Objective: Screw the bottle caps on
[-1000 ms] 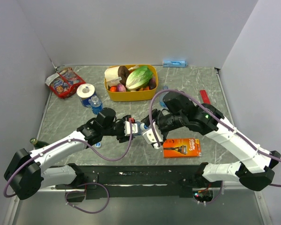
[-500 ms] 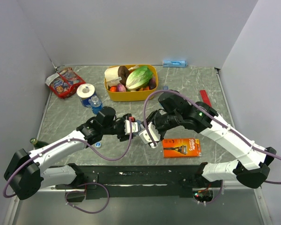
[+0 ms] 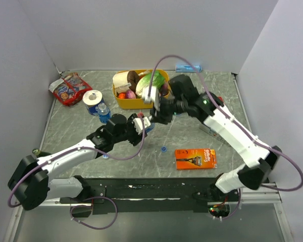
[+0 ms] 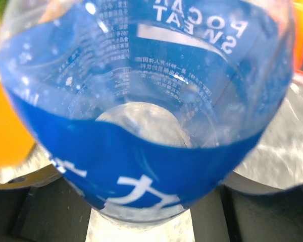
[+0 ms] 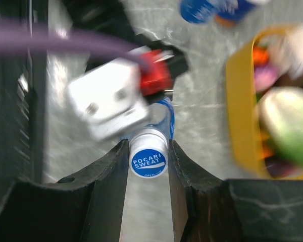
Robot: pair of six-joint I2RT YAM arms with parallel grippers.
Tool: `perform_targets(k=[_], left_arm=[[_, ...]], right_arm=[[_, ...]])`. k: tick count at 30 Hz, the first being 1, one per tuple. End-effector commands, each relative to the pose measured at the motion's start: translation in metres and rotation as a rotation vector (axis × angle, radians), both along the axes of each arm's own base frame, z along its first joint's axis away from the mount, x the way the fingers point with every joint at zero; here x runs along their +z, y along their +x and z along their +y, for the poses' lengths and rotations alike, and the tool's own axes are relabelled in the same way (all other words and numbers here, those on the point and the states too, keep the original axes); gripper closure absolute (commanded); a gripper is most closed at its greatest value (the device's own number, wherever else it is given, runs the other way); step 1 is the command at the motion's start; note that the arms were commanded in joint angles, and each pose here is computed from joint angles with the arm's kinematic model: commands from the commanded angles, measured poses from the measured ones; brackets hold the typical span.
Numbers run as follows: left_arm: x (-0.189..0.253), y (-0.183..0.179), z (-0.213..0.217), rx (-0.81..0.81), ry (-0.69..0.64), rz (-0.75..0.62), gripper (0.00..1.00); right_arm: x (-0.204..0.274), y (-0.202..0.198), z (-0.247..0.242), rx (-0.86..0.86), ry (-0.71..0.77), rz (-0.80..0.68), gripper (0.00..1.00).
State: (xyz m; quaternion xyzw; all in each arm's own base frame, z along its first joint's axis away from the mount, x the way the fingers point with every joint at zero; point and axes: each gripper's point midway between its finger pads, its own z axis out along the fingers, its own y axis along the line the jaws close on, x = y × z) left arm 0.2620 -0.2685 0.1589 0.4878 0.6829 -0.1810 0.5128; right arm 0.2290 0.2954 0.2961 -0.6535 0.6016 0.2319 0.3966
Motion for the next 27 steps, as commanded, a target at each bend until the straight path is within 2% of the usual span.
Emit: perform_targets(k=[1, 3, 4, 6, 7, 9, 10, 12, 13, 15, 18, 21, 24, 27], left_arm=[[0.07, 0.049, -0.009, 0.281, -0.266, -0.03, 0.99], [0.063, 0.047, -0.011, 0.267, -0.252, -0.016, 0.99], [0.06, 0.046, -0.01, 0.266, -0.245, -0.017, 0.99], [0.051, 0.043, -0.01, 0.253, -0.225, -0.003, 0.99], [0.045, 0.041, -0.007, 0.256, -0.205, 0.009, 0.99], [0.034, 0.037, -0.004, 0.245, -0.171, 0.028, 0.99], [0.027, 0.033, -0.003, 0.233, -0.148, 0.045, 0.99], [0.02, 0.024, -0.004, 0.186, -0.128, 0.066, 0.99], [0.017, 0.021, -0.002, 0.165, -0.122, 0.073, 0.99], [0.013, 0.006, -0.006, 0.069, -0.101, 0.084, 0.99], [0.011, -0.014, -0.01, -0.088, -0.062, 0.055, 0.99], [0.013, -0.028, -0.013, -0.236, -0.012, -0.013, 0.99], [0.016, -0.033, -0.014, -0.318, 0.037, -0.064, 0.99], [0.017, -0.034, -0.016, -0.357, 0.064, -0.069, 0.99]], right_arm=[[-0.02, -0.016, 0.005, -0.344, 0.072, 0.638, 0.91], [-0.027, -0.019, 0.005, -0.355, 0.075, 0.69, 0.83], [-0.026, -0.017, 0.005, -0.352, 0.074, 0.671, 0.69], [-0.009, -0.008, 0.006, -0.328, 0.11, 0.607, 0.51], [0.002, -0.004, 0.005, -0.302, 0.125, 0.548, 0.37], [0.032, -0.002, 0.001, -0.252, 0.17, 0.443, 0.28], [0.047, -0.003, -0.005, -0.204, 0.179, 0.35, 0.18], [0.062, -0.014, -0.013, -0.137, 0.18, 0.271, 0.14], [0.072, -0.022, -0.023, -0.068, 0.178, 0.16, 0.12], [0.06, -0.031, -0.034, -0.006, 0.134, 0.079, 0.12], [0.056, -0.039, -0.052, 0.14, 0.082, -0.2, 0.17], [0.041, -0.045, -0.053, 0.26, -0.003, -0.365, 0.21], [0.033, -0.044, -0.047, 0.338, -0.038, -0.452, 0.23], [0.032, -0.045, -0.036, 0.39, -0.049, -0.48, 0.25]])
